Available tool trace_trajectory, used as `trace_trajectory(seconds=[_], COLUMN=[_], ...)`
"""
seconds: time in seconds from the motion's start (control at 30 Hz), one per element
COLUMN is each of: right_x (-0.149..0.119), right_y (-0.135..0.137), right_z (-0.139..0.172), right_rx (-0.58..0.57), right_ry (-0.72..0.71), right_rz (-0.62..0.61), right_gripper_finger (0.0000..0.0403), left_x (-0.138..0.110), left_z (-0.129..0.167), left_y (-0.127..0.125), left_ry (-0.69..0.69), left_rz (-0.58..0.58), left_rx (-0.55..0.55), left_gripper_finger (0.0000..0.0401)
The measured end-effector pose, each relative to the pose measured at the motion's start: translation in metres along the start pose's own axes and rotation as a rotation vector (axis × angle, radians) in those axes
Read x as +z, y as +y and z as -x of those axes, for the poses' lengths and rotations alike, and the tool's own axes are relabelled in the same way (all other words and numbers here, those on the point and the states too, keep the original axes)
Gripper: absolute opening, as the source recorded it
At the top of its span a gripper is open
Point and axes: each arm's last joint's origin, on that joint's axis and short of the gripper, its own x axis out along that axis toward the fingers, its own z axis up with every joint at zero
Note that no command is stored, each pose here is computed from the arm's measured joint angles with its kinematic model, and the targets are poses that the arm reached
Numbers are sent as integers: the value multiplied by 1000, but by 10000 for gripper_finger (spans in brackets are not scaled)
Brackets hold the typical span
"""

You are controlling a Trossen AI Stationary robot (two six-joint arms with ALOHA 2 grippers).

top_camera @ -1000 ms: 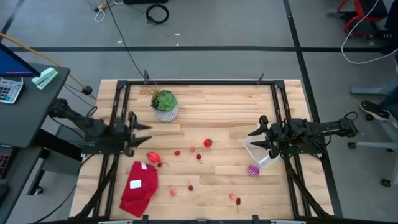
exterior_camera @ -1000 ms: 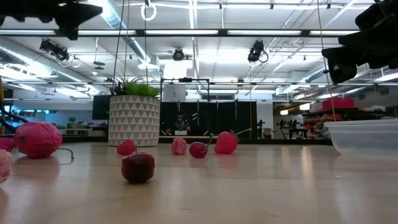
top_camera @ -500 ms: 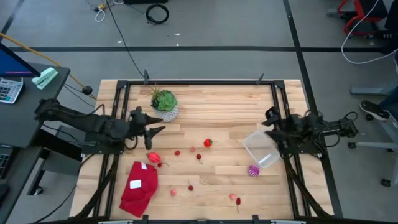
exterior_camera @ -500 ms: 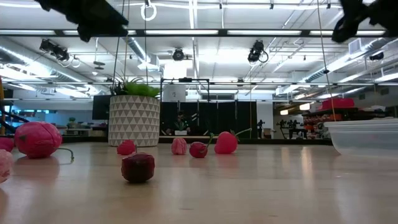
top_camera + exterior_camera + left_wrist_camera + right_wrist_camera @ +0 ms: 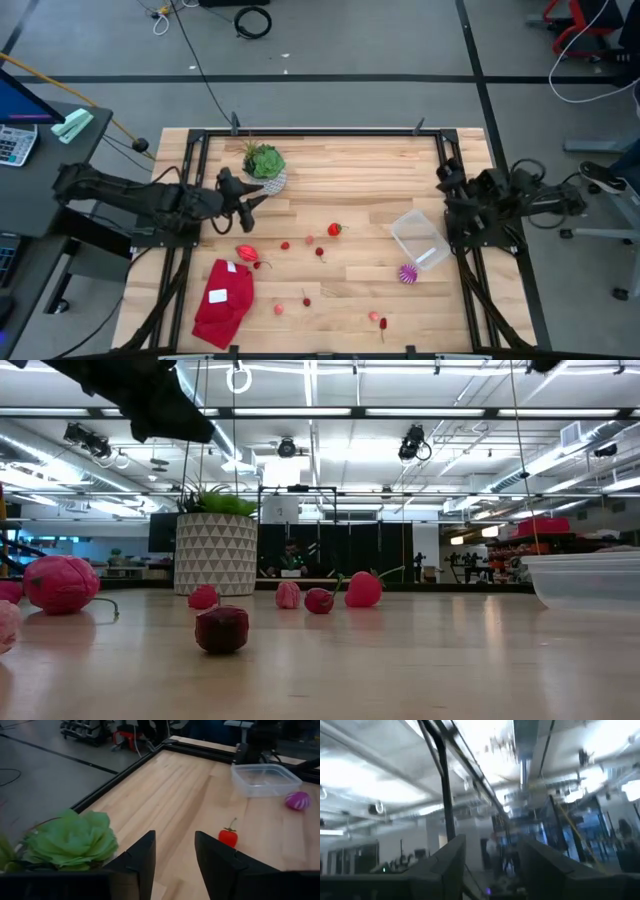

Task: Pick and placing Produce into tupperware
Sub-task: Put the red strawberry into the transparent bin

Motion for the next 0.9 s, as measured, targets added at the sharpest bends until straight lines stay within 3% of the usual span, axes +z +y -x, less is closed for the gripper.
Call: trace_trajectory(seconds=[0.17,0.37,0.6,0.9], right_x=[10,-21,-51,-92], right_y=[0,-13,-31,-46], right_z=[-48,-99,-153,-188], right_rx=[-91,-323,-498,-572], right_ry=[349,705,821,922], right_rz=[-67,-71,126,84], right_gripper_finger=[187,187,187,187], left_x=[1,1,0,-5], left_z=[-3,-4,-4,-3], left_y=[4,6,6,8], left_ry=[2,2,12,54], left_rz=[7,9,0,-32], left_rx=[26,35,38,52], left_gripper_finger=[161,173,173,174])
